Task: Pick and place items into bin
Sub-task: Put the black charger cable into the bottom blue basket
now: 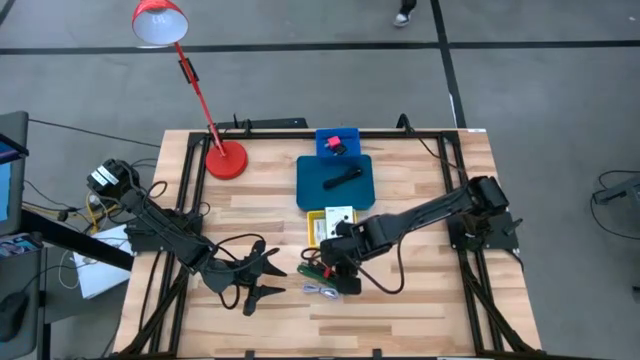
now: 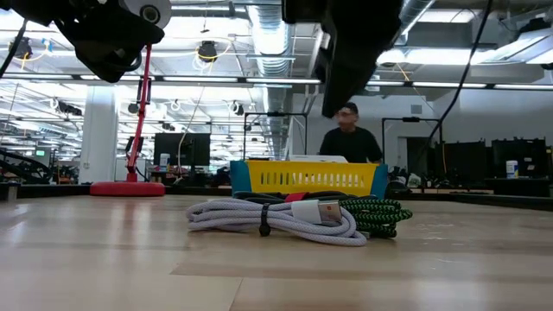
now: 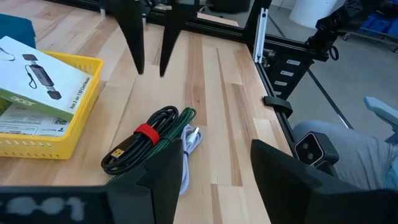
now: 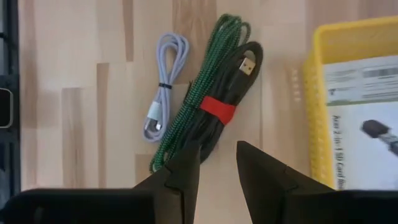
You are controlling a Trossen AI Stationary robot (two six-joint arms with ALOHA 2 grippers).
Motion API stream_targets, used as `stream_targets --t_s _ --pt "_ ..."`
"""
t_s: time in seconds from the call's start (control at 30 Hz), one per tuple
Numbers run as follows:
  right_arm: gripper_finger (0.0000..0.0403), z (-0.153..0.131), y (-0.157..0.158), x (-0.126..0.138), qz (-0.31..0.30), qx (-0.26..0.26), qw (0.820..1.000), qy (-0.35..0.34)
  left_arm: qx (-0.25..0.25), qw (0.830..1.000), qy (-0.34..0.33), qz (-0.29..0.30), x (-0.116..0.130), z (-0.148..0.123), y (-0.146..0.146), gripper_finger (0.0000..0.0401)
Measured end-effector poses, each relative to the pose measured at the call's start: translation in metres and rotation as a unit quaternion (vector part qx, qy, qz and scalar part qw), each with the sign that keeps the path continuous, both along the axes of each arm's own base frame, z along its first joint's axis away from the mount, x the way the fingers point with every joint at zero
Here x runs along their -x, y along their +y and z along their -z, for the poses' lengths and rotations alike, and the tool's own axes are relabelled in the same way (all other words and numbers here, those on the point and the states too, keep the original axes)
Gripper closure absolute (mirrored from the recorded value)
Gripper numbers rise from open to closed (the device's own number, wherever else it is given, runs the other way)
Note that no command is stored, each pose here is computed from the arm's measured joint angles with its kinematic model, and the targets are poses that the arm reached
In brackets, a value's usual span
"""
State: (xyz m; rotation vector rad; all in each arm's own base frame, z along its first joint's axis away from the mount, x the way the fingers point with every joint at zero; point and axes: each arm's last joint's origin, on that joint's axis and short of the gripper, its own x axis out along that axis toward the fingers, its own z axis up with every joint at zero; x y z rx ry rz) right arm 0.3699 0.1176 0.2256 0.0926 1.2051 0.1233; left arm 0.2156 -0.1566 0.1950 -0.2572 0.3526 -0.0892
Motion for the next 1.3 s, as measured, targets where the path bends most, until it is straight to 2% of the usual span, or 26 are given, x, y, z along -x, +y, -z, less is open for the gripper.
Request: stream_targets --t_s 0.53,0.97,1.3 --pt "0.0301 0.047 -0.004 0.008 0.004 -0.024 1.0 -0.016 0.001 1.0 0.001 0.002 0.0 0.0 0.0 0.0223" --pt "0.0301 0.047 -0.006 0.004 0.011 -0.032 0.999 -0.04 0.001 1.0 0.001 0.002 0.0 0.0 0.0 0.0223" --pt "0.0301 0.099 -0.003 -0.013 0.01 -0.033 0.999 0.006 0.002 1.0 0.002 0.002 0.0 0.0 0.0 0.0223"
